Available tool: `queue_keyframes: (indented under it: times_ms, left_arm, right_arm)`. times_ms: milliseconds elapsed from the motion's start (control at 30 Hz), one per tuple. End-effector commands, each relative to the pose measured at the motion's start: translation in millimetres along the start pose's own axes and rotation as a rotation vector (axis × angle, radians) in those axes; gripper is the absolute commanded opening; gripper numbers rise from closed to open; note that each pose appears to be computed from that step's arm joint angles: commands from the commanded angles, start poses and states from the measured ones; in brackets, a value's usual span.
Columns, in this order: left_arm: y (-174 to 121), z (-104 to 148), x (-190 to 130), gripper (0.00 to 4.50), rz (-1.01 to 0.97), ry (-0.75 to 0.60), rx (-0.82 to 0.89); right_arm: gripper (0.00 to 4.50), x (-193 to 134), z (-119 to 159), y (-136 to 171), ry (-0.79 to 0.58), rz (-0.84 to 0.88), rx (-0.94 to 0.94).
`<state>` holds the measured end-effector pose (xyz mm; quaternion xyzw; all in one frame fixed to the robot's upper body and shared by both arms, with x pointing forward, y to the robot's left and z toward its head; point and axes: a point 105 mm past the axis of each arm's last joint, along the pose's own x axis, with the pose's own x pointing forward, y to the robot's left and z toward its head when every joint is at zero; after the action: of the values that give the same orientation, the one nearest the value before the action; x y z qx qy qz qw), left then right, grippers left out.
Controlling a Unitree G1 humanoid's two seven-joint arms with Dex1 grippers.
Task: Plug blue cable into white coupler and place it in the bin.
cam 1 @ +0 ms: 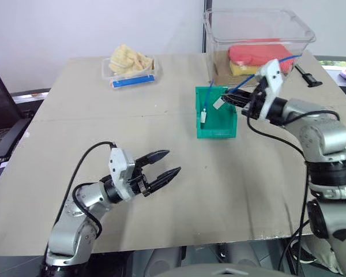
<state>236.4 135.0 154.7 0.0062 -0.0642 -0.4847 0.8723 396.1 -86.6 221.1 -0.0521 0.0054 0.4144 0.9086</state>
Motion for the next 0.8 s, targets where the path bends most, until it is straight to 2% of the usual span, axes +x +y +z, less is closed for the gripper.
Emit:
queue_keyframes:
  times_ms: [33,67,133,167,200,267,433,533,633,667,800]
  left_arm:
    - [-0.9,18.7,5.0,3.27,0.008,-0.056,0.022]
    - [-0.1,19.4,5.8,3.27,0.013,-0.061,0.016]
    - [3.9,20.2,6.5,3.27,0.032,-0.067,0.012]
    - [4.8,20.3,6.6,3.27,0.037,-0.067,0.010]
    - [5.1,20.1,6.8,3.27,0.039,-0.067,0.009]
    - [4.3,18.9,7.5,3.27,0.045,-0.068,-0.008]
    - [5.5,15.4,7.9,3.27,0.077,-0.060,-0.014]
    - [7.9,9.9,5.5,3.27,0.082,-0.043,-0.016]
    - [10.0,-1.3,-0.6,3.27,0.074,-0.002,-0.031]
    - [10.1,-5.1,-3.1,3.27,0.068,0.012,-0.039]
    - [12.9,-18.9,-19.8,3.27,0.051,0.091,-0.043]
  right_arm:
    - [0.81,15.4,-8.3,-26.4,0.059,-0.093,-0.065]
    - [1.07,18.5,-13.5,-29.0,0.078,-0.091,-0.047]
    - [1.95,18.3,-18.7,-34.4,0.103,-0.098,-0.052]
    - [2.17,17.5,-19.3,-36.3,0.106,-0.101,-0.055]
    - [2.68,15.9,-19.2,-37.7,0.107,-0.100,-0.056]
    - [3.45,0.8,-18.1,-39.2,0.104,-0.086,-0.052]
    - [3.45,-56.4,-7.0,-18.8,0.026,-0.012,-0.085]
    - [3.45,-93.9,-14.6,-3.8,0.029,-0.002,-0.090]
    - [4.30,-133.6,-21.2,19.5,0.000,0.008,-0.100]
    - [4.42,-144.0,-25.2,22.0,0.008,-0.026,-0.136]
    - [4.42,-176.7,-45.9,37.5,0.074,-0.081,-0.210]
